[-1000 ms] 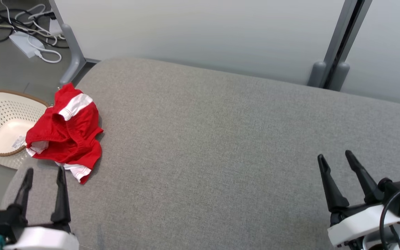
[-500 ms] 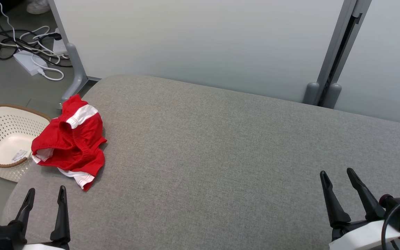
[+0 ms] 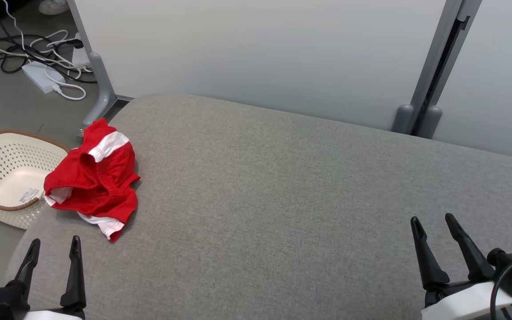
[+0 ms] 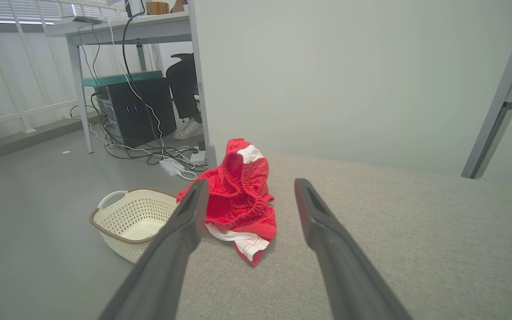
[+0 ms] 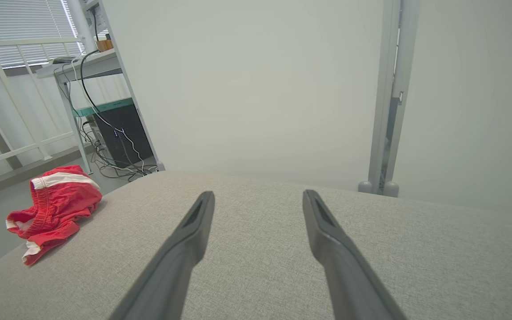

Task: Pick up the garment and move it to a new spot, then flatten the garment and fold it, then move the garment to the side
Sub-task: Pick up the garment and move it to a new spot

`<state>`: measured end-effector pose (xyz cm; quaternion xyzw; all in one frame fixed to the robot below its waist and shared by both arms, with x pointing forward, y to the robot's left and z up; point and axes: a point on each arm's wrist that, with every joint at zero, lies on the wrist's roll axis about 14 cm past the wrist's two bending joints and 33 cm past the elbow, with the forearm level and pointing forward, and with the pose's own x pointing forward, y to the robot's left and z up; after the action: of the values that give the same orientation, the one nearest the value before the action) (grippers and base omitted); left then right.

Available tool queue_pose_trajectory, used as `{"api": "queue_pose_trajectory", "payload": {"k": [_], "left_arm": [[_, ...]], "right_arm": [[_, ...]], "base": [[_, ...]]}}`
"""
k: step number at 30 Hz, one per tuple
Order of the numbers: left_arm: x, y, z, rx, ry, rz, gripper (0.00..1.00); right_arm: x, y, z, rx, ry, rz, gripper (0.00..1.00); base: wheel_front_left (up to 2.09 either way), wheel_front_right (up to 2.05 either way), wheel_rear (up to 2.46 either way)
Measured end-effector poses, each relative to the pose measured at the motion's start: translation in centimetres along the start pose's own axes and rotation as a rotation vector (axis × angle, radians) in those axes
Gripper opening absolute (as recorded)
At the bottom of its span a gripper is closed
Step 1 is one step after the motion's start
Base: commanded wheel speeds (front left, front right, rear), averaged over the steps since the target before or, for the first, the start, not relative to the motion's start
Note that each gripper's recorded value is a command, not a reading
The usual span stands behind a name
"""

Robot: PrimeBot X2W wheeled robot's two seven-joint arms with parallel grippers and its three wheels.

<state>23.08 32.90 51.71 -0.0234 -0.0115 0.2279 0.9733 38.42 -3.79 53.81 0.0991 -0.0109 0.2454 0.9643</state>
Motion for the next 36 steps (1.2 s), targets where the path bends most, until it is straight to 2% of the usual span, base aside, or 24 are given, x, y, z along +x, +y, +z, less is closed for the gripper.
{"api": "queue_pose_trajectory", "payload": {"k": [6,11,13,17,22,29,36], "left_arm": [[1.0,0.4,1.5,0.002,-0.043,0.019,1.0],[5.0,0.1,4.1,0.025,-0.106,0.01,1.0],[6.5,-0.1,3.7,0.033,-0.09,0.003,1.0],[9.4,-0.9,1.2,0.036,-0.018,-0.014,1.0],[11.7,-1.8,-4.2,0.024,0.13,-0.012,1.0],[12.9,-1.7,-10.0,0.019,0.29,0.017,1.0],[13.5,-1.6,-12.8,0.013,0.377,0.029,1.0]], "right_arm": [[0.3,-0.2,-0.3,0.001,0.006,-0.002,1.0],[1.8,-1.2,-0.4,-0.032,0.024,-0.001,1.0],[2.4,-1.8,-0.6,-0.053,0.037,-0.001,1.0],[3.6,-3.3,-0.9,-0.082,0.056,-0.009,1.0],[4.1,-6.0,-2.1,-0.12,0.097,-0.047,1.0],[4.0,-8.7,-3.5,-0.138,0.143,-0.1,1.0],[4.2,-9.3,-4.1,-0.134,0.161,-0.108,1.0]], "base": [[0.0,0.0,0.0],[0.0,0.0,0.0],[0.0,0.0,0.0],[0.0,0.0,0.0],[0.0,0.0,0.0],[0.0,0.0,0.0],[0.0,0.0,0.0]]}}
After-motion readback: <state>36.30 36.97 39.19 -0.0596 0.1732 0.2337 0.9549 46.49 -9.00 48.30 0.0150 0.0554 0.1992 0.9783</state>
